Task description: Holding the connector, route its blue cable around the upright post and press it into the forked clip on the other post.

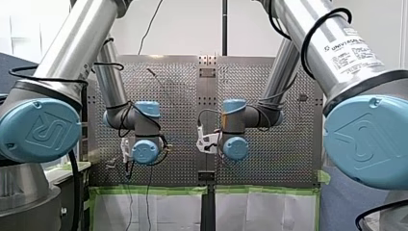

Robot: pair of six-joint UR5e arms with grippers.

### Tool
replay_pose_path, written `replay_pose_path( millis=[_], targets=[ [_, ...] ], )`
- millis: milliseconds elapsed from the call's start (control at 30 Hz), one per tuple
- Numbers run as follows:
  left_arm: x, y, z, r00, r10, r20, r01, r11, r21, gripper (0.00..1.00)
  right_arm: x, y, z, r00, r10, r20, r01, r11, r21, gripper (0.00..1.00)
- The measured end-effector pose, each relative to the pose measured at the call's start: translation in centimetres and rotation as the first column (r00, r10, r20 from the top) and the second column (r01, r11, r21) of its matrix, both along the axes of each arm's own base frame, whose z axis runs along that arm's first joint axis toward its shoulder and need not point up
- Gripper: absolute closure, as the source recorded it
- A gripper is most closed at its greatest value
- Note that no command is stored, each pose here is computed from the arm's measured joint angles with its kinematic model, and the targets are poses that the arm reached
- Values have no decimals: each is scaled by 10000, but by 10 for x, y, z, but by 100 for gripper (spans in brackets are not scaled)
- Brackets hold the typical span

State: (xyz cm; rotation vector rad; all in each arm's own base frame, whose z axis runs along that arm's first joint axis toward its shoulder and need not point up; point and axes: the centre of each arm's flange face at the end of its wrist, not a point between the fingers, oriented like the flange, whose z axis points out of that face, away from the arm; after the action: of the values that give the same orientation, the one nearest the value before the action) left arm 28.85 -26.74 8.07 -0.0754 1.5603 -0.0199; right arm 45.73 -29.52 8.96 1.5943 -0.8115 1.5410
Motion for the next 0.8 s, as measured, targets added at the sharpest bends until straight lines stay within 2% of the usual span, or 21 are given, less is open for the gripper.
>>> replay_pose_path(
  millis=[400,500,667,800],
  targets=[
    [0,1,-1,10000,9,-10,-9,10000,21,87,0,0,0,10000,-1,-8,1,10000,1,100],
    [3,6,-6,9998,148,-103,-146,9997,220,87,4,2,-3,9999,-3,-142,4,10000,36,100],
    [9,15,-11,9988,439,-193,-431,9982,410,87,18,11,-16,9989,-21,-473,34,9996,264,100],
    [11,17,-11,9985,500,-205,-491,9978,435,87,25,9,-28,9970,-225,-747,261,9986,469,100]
  ],
)
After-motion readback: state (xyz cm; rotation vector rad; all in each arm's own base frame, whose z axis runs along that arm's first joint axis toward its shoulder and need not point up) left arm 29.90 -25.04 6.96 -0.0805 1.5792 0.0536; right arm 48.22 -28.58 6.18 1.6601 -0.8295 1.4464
